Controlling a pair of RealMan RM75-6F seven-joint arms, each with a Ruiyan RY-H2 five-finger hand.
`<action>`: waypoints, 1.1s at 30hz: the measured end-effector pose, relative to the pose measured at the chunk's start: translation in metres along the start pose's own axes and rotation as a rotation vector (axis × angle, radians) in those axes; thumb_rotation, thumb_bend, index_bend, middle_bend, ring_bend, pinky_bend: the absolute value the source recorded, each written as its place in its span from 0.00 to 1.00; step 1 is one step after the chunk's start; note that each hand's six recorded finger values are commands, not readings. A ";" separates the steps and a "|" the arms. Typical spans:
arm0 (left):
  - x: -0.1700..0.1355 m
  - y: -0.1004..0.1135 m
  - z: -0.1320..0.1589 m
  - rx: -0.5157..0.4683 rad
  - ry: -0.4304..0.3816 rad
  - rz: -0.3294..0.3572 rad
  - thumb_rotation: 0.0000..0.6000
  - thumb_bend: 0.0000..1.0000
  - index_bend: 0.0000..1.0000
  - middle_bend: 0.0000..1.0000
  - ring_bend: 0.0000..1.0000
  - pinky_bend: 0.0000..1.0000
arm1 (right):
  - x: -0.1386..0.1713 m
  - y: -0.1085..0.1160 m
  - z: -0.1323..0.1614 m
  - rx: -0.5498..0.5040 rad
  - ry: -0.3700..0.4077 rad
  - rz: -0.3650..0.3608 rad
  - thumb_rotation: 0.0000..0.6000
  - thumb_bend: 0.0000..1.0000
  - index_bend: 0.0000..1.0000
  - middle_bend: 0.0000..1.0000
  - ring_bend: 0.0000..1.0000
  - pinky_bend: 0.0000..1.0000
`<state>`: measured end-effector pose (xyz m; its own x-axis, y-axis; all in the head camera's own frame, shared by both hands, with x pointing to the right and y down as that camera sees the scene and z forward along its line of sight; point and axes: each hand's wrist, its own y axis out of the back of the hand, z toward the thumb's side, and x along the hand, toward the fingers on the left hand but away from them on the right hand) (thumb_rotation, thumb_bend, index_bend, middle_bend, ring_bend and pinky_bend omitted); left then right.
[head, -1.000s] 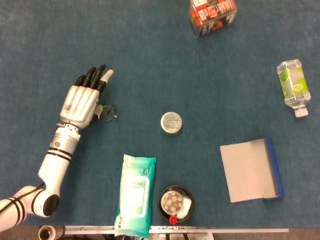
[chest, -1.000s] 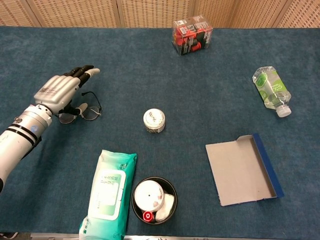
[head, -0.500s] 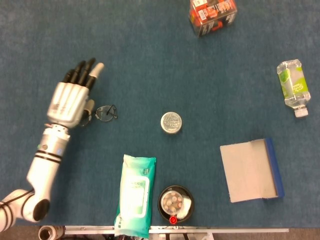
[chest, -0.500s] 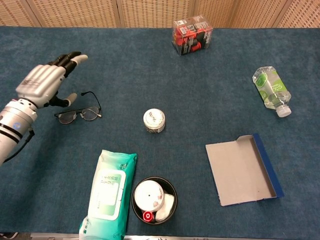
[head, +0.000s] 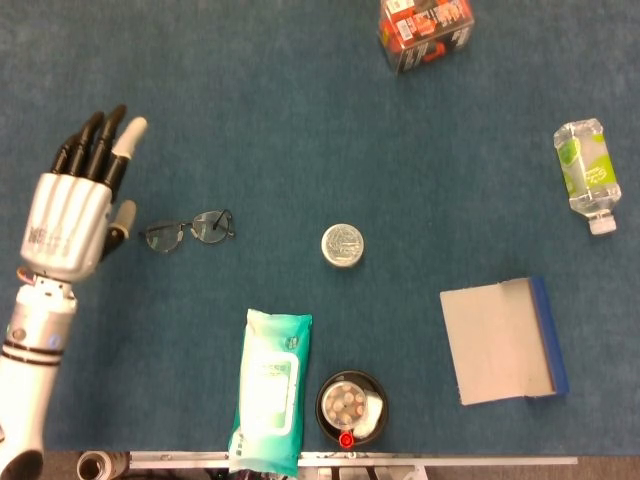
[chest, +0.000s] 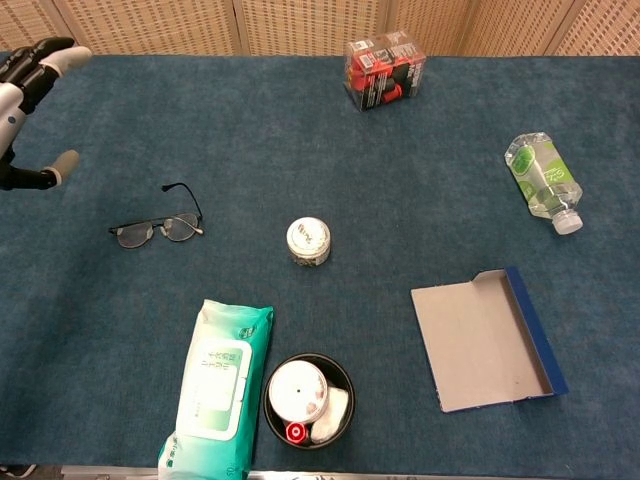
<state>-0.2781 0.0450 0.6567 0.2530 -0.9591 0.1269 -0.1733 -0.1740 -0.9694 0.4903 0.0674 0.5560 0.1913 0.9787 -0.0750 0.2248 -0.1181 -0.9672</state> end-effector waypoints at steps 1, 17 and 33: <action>-0.002 0.003 0.004 -0.017 -0.010 -0.006 1.00 0.36 0.00 0.00 0.00 0.16 | 0.000 0.000 0.000 0.000 0.000 -0.001 1.00 0.33 0.48 0.48 0.38 0.35; 0.012 0.002 0.084 -0.159 -0.147 -0.121 1.00 0.36 0.00 0.00 0.00 0.16 | 0.000 0.009 -0.005 -0.023 -0.008 -0.022 1.00 0.33 0.48 0.48 0.38 0.35; 0.033 -0.016 0.123 -0.153 -0.163 -0.119 1.00 0.36 0.00 0.00 0.00 0.16 | 0.002 0.011 -0.006 -0.030 -0.006 -0.025 1.00 0.33 0.48 0.48 0.38 0.35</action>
<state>-0.1505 0.0437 0.6501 0.4281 -0.8834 0.1904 -0.2725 -0.3271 -0.9048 0.4986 0.0666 0.5467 0.1796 0.9823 -0.0525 0.2577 -0.0985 -0.9612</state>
